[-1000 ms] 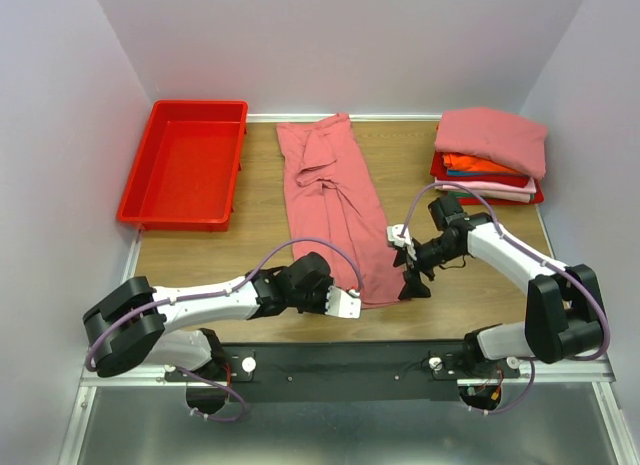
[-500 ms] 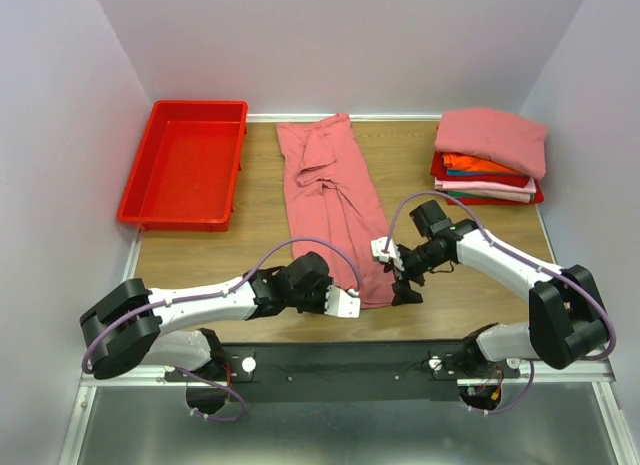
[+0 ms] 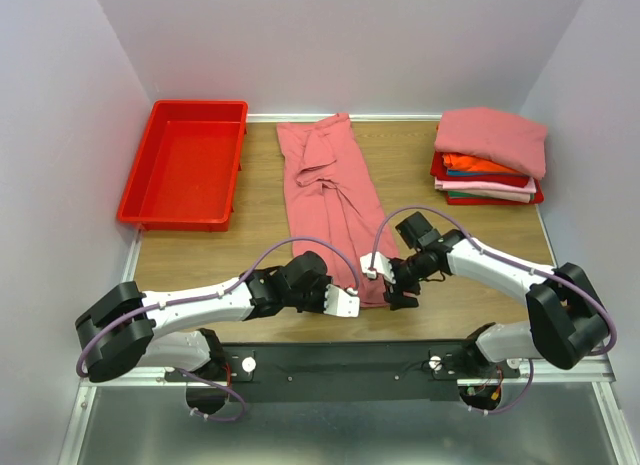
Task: Fold and stack the t-shirts
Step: Fold the tshirt
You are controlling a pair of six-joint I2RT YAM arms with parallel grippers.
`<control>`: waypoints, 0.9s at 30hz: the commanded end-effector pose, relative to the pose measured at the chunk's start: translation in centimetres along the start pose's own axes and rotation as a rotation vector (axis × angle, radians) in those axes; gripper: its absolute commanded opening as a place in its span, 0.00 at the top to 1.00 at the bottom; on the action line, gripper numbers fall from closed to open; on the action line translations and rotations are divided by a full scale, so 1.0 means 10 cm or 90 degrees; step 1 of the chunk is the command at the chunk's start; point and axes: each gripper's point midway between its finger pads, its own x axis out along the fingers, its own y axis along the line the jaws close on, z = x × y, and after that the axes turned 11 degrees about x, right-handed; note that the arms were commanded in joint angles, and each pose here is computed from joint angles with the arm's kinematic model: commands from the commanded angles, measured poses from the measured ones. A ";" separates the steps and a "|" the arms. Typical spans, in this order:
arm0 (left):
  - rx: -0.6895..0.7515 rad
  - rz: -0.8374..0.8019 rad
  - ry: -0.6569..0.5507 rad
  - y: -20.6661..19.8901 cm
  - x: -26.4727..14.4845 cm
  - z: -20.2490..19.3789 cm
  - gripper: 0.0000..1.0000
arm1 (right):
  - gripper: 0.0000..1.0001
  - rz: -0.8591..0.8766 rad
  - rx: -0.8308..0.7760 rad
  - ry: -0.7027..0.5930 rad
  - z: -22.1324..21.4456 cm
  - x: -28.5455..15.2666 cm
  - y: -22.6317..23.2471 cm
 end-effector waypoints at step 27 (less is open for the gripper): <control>-0.012 -0.007 -0.026 -0.04 -0.03 0.05 1.00 | 0.77 -0.077 0.018 0.115 -0.39 0.20 -0.10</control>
